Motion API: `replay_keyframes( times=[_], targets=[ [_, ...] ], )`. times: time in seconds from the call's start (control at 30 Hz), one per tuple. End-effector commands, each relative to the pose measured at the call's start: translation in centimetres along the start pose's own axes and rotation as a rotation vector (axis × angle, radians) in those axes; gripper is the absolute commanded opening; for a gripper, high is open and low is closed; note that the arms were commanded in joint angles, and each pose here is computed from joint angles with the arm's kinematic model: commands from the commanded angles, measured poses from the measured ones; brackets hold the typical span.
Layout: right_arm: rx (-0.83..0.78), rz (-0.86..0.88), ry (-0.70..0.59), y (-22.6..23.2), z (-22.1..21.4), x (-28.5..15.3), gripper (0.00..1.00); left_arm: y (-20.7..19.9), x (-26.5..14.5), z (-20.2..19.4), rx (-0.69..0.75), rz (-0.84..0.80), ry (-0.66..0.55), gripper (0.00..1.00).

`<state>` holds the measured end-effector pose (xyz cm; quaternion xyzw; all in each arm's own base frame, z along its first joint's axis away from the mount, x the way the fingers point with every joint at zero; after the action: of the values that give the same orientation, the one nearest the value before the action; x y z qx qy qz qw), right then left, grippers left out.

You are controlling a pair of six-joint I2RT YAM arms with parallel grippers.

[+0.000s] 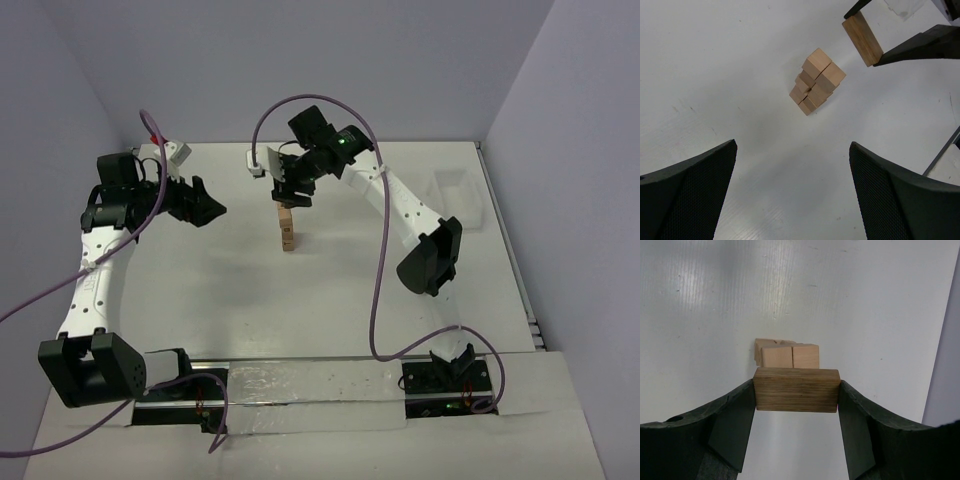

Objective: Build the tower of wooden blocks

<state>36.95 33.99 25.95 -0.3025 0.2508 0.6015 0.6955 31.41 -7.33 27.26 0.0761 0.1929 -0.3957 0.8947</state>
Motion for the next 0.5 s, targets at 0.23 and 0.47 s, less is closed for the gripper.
replay_keyframes(
  times=[0.23, 0.47],
  targets=[
    [-0.041, -0.052, 0.046, -0.6, 0.5, 2.2, 0.0, 0.1, -0.4, 1.0, 0.013, -0.021, -0.056, 0.99],
    [-0.031, -0.058, 0.074, -0.6, 0.1, 3.1, 0.0, 0.1, -0.3, 0.8, 0.011, -0.029, -0.051, 0.99]
  ],
)
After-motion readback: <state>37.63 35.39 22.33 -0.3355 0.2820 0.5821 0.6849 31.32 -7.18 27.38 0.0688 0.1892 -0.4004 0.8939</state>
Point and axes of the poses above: each gripper's point midway between its finger pads, its own x axis out along the fingers, its own y axis along the line the jaws close on, z = x × y, the point moved 3 cm from there along -x, back along the fingers, and after that the axes turned 15 degrees about x, right-handed, at the moved point
